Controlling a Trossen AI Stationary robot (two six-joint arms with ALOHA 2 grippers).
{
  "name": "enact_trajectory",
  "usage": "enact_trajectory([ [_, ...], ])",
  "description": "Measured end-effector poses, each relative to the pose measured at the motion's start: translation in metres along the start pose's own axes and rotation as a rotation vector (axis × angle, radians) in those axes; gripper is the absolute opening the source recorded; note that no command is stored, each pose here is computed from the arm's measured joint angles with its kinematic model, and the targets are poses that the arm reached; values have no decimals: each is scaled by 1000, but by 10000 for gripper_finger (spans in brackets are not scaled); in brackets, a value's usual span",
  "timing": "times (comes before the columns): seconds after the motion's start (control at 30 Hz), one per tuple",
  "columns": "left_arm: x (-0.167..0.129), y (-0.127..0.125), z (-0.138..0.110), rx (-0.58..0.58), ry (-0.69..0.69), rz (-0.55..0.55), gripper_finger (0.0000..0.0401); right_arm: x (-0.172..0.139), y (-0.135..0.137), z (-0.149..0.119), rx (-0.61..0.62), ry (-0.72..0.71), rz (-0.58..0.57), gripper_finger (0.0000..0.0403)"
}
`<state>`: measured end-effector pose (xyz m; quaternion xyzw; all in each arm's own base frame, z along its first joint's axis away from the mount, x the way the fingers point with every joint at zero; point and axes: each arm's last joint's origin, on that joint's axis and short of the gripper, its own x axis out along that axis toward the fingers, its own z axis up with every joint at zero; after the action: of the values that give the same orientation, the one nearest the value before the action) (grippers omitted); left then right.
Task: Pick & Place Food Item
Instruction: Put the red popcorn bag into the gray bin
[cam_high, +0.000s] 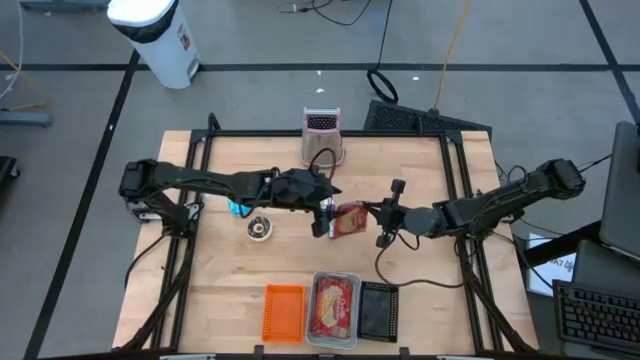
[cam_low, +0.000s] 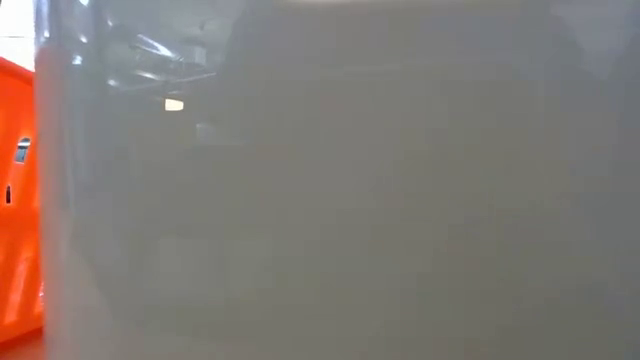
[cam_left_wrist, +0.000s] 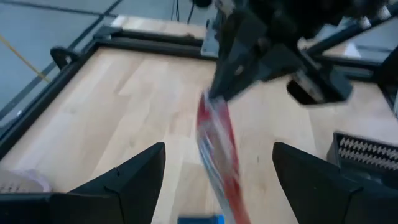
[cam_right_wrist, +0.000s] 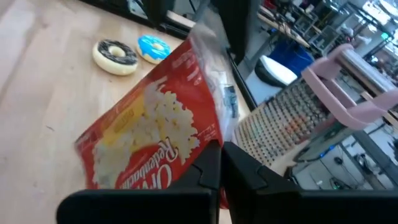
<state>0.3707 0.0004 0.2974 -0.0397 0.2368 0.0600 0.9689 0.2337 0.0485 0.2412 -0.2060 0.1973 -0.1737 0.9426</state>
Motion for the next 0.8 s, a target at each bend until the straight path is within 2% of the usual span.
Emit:
enact_trajectory([
  [0.23, 21, -4, -8, -8, -2, -71, 296, -6, 5, 10, -18, -83, 16, 0],
  [0.47, 20, 0, -7, -36, -2, -62, 286, -6, 6, 9, -25, -73, 22, 0],
  [0.6, 19, 1, -6, -77, 0, -85, 230, -6, 6, 9, -23, -74, 24, 0],
  [0.8, 19, 8, -6, -183, 22, -137, 99, -6, 6, 9, -9, -73, 24, 0],
])
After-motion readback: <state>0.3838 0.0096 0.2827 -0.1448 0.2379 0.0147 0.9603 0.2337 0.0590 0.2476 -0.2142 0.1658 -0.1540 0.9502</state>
